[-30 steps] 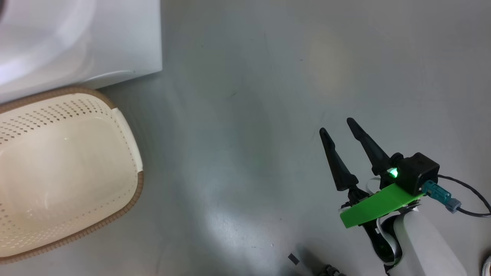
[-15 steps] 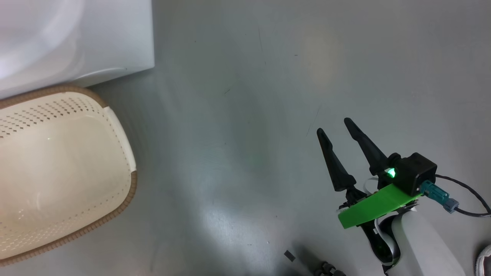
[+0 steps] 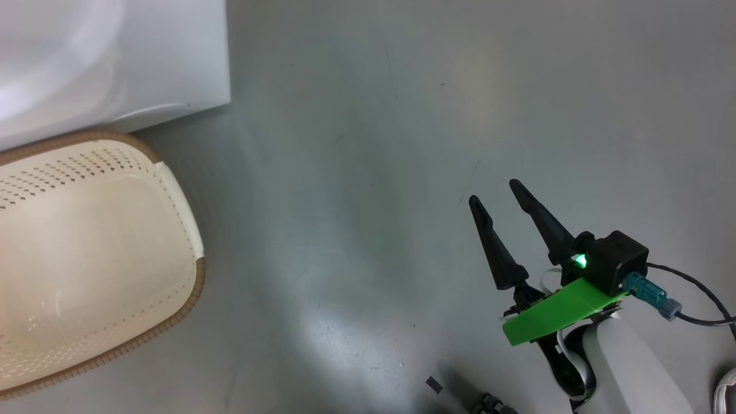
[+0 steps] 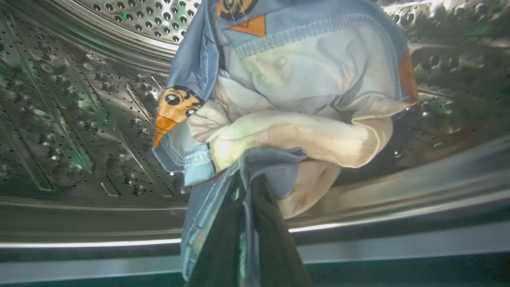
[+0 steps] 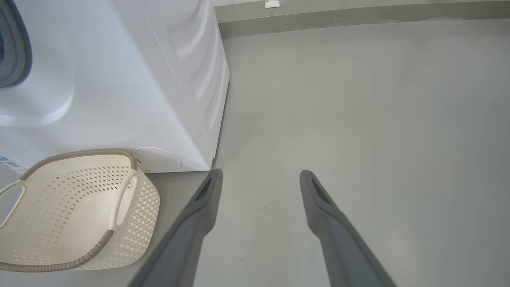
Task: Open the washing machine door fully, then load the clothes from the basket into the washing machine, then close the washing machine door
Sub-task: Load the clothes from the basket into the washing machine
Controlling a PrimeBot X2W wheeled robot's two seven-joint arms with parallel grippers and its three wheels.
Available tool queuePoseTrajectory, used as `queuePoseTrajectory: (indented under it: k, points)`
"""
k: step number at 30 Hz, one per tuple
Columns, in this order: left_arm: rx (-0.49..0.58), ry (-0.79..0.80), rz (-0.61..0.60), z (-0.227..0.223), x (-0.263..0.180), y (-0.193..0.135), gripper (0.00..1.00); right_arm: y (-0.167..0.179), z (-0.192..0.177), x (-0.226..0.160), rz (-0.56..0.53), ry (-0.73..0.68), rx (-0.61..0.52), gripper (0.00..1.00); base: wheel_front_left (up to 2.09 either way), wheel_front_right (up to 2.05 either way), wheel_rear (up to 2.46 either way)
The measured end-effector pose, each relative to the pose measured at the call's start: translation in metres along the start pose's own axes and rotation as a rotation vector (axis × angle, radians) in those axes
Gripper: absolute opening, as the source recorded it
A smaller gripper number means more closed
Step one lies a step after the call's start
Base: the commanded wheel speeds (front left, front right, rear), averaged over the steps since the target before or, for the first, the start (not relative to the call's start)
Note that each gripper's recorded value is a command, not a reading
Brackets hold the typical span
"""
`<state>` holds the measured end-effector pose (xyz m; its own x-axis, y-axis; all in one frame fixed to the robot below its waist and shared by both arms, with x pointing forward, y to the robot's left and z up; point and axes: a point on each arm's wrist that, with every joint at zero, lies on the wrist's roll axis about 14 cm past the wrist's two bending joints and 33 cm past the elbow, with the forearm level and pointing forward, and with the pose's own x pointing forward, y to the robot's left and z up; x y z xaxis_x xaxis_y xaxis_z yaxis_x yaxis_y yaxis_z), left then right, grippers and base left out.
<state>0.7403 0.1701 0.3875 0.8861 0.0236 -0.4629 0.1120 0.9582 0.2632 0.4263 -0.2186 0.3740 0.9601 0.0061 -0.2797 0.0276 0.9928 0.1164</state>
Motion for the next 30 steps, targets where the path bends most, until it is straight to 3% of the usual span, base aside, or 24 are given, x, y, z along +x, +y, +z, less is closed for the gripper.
queuePoseTrajectory:
  k: [10,28,29,30]
  points:
    - [-0.175,-0.232,0.03,0.057,0.006,0.009,0.0,-0.002,-0.009,0.0,-0.004,0.027,-0.003,1.0,0.0,0.0,0.0]
    - [-0.251,-0.232,0.093,0.037,0.045,0.009,0.0,-0.01,-0.035,0.008,-0.033,0.093,-0.008,1.0,0.0,0.0,0.0]
    - [-0.249,-0.231,0.094,0.037,0.046,0.008,0.13,-0.011,-0.036,0.008,-0.035,0.094,-0.008,1.0,0.0,0.0,0.0]
    - [-0.247,-0.237,0.097,0.037,0.046,0.008,0.44,-0.011,-0.036,0.008,-0.035,0.095,-0.008,1.0,0.0,0.0,0.0]
